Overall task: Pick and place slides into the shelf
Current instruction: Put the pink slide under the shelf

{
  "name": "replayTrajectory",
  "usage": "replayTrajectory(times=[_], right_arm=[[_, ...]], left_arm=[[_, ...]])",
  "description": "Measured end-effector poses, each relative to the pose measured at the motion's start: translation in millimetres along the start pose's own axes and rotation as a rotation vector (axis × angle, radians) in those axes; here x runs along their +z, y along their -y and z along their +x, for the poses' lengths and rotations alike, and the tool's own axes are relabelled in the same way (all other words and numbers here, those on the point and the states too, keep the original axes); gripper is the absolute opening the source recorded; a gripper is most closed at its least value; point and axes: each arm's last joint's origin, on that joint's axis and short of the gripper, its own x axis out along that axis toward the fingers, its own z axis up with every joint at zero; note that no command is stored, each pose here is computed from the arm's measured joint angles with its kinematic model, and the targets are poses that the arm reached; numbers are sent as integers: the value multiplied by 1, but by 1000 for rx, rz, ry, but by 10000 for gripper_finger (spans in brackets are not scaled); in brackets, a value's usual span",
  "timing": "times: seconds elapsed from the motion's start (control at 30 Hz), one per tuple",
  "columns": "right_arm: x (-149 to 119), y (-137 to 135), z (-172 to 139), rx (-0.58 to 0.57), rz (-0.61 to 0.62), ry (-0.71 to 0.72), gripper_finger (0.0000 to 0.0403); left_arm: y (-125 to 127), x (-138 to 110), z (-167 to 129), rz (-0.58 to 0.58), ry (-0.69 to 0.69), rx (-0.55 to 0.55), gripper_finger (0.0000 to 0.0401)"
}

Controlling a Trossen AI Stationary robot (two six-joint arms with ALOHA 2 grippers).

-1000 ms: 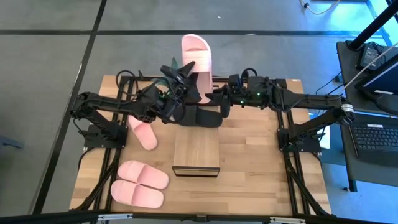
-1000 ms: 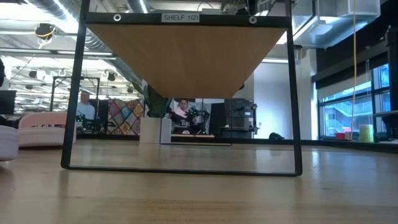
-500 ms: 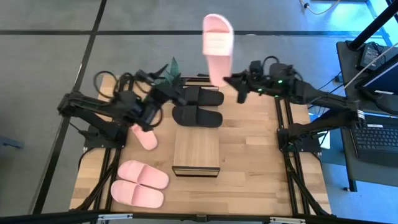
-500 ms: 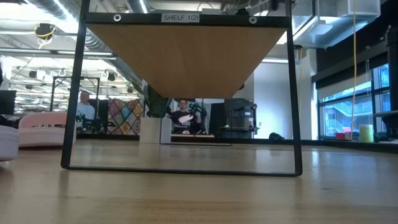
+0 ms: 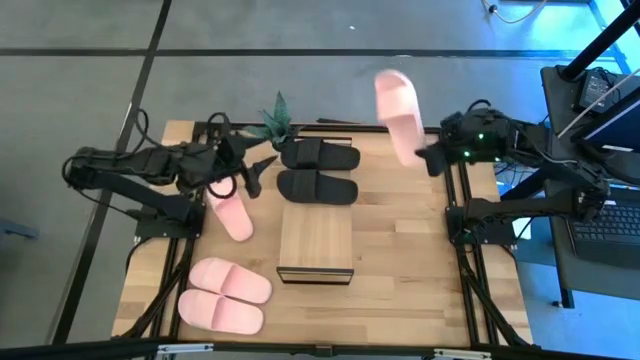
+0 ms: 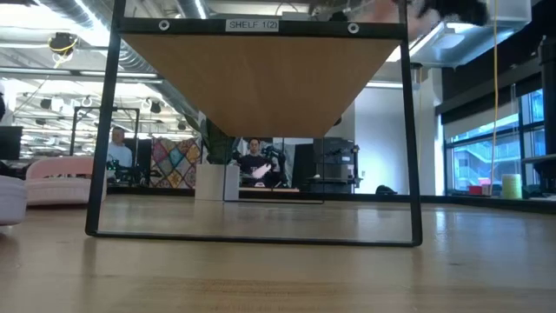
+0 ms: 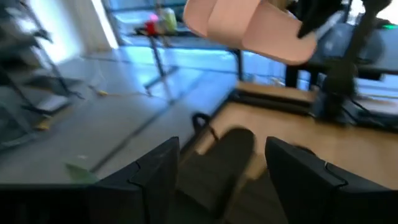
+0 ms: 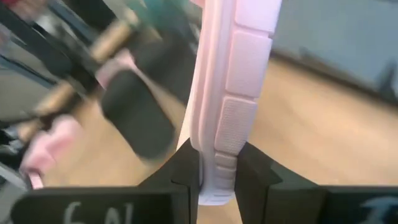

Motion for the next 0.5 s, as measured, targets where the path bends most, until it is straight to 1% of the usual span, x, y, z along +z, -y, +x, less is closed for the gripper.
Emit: replayTrajectory(times=[0.13, 0.23, 0.3, 0.4, 0.5], right_arm=[[-17, 10, 4, -97, 69, -214, 72], [-29, 14, 14, -114, 103, -383, 72], [-37, 16, 21, -79, 121, -494, 72], [-50, 17, 33, 25, 132, -652, 72], [-65, 22, 49, 95, 134, -776, 72]], left_arm=[[-6, -20, 5, -48, -48, -86, 229], [-8, -31, 9, -69, -85, -149, 229], [-8, -35, 11, -81, -99, -180, 229], [-7, -38, 13, -86, -119, -231, 229], [-5, -38, 12, -92, -129, -316, 229]])
